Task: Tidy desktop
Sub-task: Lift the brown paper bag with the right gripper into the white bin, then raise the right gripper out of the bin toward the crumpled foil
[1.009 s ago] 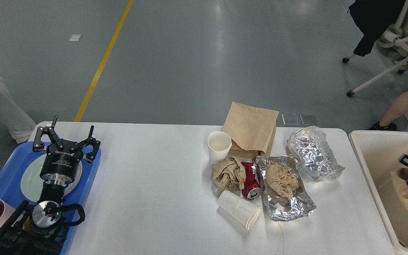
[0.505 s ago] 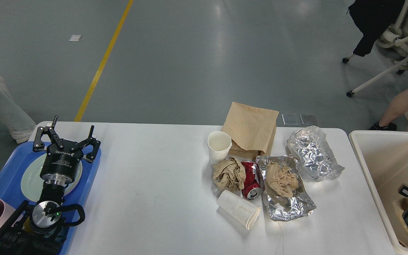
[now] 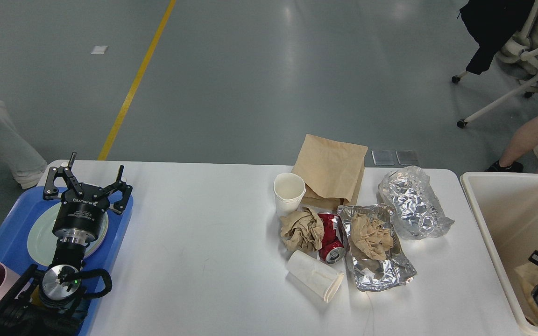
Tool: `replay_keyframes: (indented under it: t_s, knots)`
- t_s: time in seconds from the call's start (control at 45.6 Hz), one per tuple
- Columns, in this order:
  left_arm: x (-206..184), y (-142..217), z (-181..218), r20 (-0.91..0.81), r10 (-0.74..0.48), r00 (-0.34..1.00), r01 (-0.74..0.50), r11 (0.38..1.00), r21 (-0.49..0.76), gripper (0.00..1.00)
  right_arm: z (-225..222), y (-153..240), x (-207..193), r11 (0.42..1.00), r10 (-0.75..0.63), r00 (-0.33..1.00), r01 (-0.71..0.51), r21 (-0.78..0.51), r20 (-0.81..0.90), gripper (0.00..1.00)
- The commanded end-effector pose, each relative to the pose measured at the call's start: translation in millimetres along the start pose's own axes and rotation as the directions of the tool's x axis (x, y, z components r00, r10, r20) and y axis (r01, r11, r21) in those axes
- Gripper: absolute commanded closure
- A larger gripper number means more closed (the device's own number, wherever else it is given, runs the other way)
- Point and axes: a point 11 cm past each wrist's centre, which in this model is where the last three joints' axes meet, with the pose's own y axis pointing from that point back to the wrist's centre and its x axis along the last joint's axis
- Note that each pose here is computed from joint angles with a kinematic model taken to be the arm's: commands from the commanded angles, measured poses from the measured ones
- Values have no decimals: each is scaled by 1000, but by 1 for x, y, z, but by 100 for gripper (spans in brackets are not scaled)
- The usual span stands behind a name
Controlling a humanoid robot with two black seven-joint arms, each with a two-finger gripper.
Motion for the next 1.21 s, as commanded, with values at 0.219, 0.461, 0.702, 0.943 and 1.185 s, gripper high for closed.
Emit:
replay_keyframes:
  t_s: [0.219,0.461,0.702,0.943,1.185]
  knots:
    - [0,0,0,0,0,1000,0,1000,0,3,9,-1,4,1000,14,1000,-14,-15,-3,0]
    - [0,0,0,0,0,1000,0,1000,0,3,2,-1,35,999,-33,999,34,-11,32,0]
    - [0,0,0,0,0,1000,0,1000,1,3,-26,29,98,991,-131,990,132,13,-44,0]
    - [0,0,-1,-1,0,1000,0,1000,3,3,-84,100,139,967,-218,937,245,68,-274,0]
    - [0,0,0,1,0,1000,0,1000,3,3,-159,197,183,901,-355,726,434,-9,-589,0]
